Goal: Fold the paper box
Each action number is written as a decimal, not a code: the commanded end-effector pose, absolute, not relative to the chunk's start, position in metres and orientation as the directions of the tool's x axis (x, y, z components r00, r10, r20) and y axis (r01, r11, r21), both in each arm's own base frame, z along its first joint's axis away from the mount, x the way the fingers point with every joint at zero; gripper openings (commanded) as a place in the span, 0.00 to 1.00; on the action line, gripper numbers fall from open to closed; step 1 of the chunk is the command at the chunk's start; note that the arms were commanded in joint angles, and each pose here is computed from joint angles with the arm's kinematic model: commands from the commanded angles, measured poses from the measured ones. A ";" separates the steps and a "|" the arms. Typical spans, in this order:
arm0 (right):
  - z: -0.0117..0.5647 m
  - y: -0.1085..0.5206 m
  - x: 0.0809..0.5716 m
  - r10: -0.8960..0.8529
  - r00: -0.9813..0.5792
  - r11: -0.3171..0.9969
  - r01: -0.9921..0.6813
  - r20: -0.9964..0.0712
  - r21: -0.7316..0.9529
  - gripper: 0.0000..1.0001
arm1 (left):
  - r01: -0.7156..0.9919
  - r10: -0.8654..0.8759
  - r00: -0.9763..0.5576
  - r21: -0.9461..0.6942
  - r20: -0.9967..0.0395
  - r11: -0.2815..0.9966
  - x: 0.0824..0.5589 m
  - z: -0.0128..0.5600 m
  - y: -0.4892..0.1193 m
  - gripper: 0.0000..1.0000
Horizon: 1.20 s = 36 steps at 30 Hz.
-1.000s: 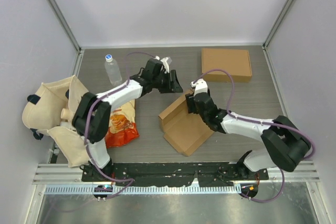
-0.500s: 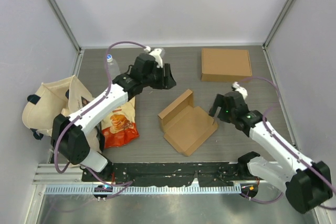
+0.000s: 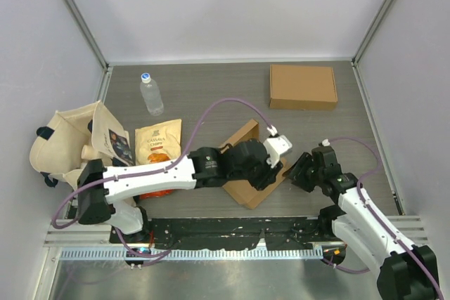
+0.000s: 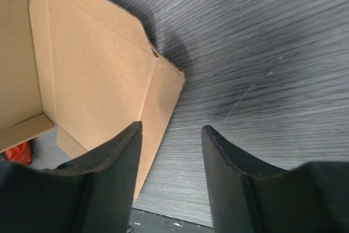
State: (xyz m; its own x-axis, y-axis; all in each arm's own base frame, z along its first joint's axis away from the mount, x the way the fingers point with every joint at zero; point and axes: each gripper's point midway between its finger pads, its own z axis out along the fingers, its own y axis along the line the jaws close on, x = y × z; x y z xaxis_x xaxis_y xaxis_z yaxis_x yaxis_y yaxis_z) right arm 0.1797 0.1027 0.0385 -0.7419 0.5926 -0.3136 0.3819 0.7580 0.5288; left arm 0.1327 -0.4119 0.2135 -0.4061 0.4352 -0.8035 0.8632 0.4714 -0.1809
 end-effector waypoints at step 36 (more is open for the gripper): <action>0.100 0.148 0.250 0.761 -0.606 0.453 0.242 -0.231 0.858 0.01 | 0.564 0.595 -0.352 0.344 -0.723 0.751 0.211 0.092 -0.429 0.38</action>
State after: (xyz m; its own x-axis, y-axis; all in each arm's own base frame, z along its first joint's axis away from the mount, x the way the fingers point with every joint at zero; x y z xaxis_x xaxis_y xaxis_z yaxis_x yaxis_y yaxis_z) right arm 0.2429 0.1434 0.0770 -0.6146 0.7483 -0.2496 0.2602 0.4910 0.8314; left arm 0.1886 -0.4357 0.0700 -0.3806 0.6197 -0.6864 0.6629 0.7003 0.2648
